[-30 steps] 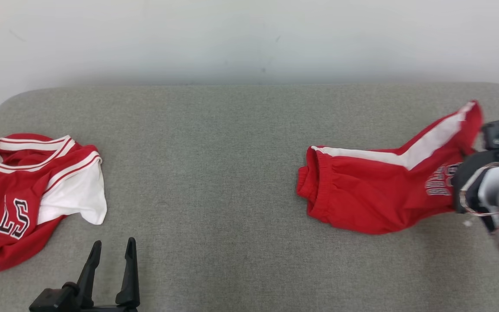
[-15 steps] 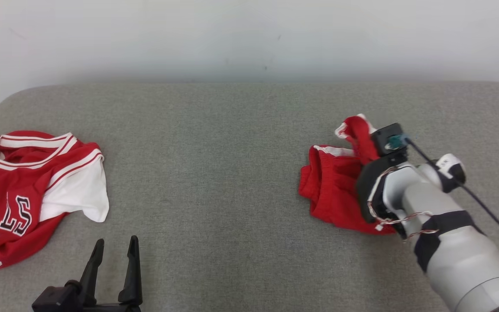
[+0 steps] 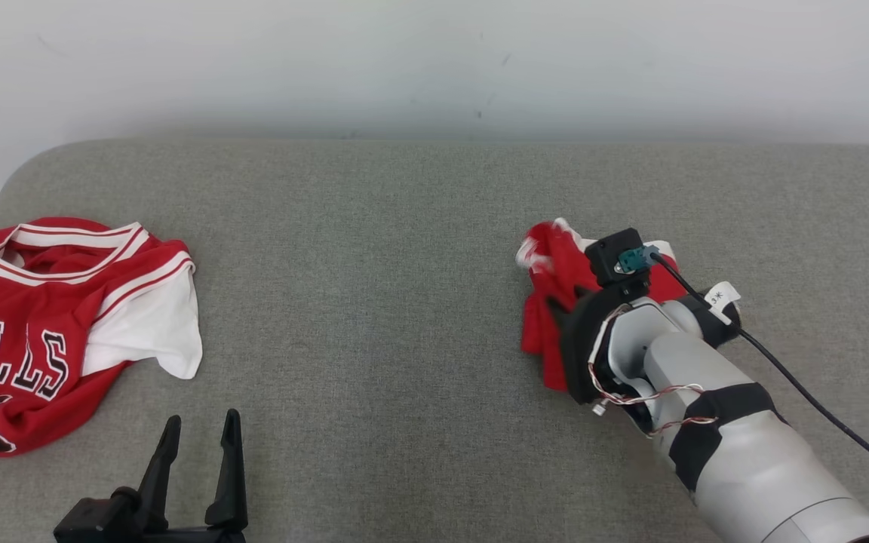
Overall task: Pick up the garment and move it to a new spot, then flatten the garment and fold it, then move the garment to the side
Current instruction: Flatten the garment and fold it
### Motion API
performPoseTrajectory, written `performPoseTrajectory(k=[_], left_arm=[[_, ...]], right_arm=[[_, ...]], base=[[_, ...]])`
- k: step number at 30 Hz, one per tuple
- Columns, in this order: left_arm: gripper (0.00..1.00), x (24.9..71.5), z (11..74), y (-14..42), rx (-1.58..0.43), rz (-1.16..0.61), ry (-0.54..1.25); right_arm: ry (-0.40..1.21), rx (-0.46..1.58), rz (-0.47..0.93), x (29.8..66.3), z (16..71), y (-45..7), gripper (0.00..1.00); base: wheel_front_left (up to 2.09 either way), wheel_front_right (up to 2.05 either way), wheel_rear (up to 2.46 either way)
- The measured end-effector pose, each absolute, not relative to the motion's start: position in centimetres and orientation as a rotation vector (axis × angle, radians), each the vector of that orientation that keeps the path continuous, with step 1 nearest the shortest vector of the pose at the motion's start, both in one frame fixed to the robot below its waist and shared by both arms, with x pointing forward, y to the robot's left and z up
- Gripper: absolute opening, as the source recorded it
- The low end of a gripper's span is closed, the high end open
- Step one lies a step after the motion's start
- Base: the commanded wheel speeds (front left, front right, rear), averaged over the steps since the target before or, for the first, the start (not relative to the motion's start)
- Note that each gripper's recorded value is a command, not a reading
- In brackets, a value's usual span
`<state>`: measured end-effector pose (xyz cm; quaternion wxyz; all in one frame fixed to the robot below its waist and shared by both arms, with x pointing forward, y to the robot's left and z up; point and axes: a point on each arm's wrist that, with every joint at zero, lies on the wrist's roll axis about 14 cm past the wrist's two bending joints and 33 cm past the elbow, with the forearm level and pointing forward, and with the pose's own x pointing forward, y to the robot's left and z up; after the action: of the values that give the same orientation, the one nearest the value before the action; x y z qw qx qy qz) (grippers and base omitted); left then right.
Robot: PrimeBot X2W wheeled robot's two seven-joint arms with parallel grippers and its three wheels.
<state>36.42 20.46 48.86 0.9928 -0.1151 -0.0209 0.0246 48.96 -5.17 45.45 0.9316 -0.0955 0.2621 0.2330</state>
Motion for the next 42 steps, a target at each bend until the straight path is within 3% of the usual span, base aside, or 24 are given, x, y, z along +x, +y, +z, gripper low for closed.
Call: performPoseTrajectory(k=[7,14,15,16,19,25,34,42], left_arm=[[1.00,36.5,49.1,20.4,-0.232,0.049,-0.048],[1.00,36.6,49.4,19.9,-0.234,0.033,-0.058],[1.00,36.6,49.5,19.8,-0.234,0.030,-0.059],[1.00,36.6,49.5,19.7,-0.234,0.028,-0.059],[1.00,36.5,49.5,19.6,-0.234,0.025,-0.060],[1.00,36.4,49.5,19.6,-0.235,0.024,-0.060],[1.00,36.2,49.6,19.3,-0.235,0.019,-0.060],[1.00,35.7,49.7,19.3,-0.235,0.022,-0.064]], right_arm=[[0.376,0.031,0.496,50.1,50.4,-3.3,1.00],[0.287,-0.016,0.321,52.1,52.5,-12.3,1.00],[0.296,-0.040,0.287,52.0,52.0,-14.0,0.44],[0.310,-0.064,0.257,51.9,51.4,-15.5,0.00],[0.378,-0.135,0.201,50.8,49.0,-18.5,0.00],[0.448,-0.166,0.189,49.4,46.4,-19.0,0.00],[0.489,-0.218,0.402,46.6,44.1,-10.3,0.00],[0.607,-0.260,0.608,41.4,41.1,-4.1,0.00]], base=[[0.00,0.00,0.00],[0.00,0.00,0.00],[0.00,0.00,0.00],[0.00,0.00,0.00],[0.00,0.00,0.00],[0.00,0.00,0.00],[0.00,0.00,0.00],[0.00,0.00,0.00]])
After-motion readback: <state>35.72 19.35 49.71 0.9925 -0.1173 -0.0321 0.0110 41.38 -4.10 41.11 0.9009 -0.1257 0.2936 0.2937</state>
